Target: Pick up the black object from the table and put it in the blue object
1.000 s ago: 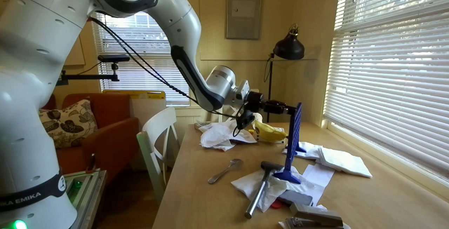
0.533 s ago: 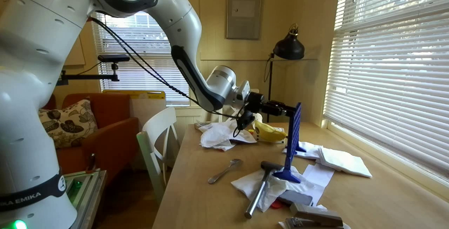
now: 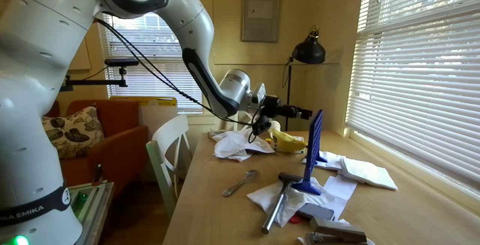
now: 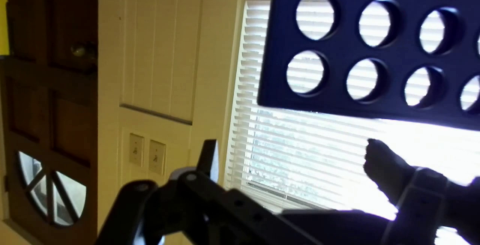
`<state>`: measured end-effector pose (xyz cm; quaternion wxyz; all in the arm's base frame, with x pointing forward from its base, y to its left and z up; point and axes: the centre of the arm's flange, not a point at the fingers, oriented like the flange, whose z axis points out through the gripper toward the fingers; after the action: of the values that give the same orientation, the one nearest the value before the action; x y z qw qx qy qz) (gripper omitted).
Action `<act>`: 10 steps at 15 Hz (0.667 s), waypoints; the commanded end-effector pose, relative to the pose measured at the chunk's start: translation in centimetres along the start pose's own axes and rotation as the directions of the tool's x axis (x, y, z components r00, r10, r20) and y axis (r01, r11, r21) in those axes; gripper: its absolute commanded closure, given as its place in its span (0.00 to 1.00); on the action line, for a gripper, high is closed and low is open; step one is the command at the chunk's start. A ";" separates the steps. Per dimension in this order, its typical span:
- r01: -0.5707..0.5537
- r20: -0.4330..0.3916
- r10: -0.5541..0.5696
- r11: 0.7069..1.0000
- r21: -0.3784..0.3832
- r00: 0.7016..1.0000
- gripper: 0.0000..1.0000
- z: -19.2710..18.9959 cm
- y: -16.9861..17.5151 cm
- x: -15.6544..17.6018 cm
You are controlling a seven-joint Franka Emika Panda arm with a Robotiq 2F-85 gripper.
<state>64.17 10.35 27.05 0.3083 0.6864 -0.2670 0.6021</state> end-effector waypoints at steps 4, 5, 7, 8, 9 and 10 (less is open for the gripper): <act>0.073 -0.052 -0.066 0.986 0.147 0.996 0.00 -2.7 -3.0 2.0; 0.077 -0.039 -0.071 0.982 0.171 0.997 0.00 -2.9 -3.6 2.0; 0.068 -0.030 -0.064 0.986 0.152 0.997 0.00 -3.5 -3.1 1.5; 0.074 -0.020 -0.071 0.982 0.173 0.997 0.00 -3.7 -3.5 1.7; 0.075 -0.017 -0.073 0.980 0.182 0.997 0.00 -3.8 -3.7 1.8; 0.076 -0.016 -0.074 0.980 0.185 0.997 0.00 -3.9 -3.8 1.9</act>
<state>64.65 15.75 28.87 0.2668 0.7188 -0.1823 0.6155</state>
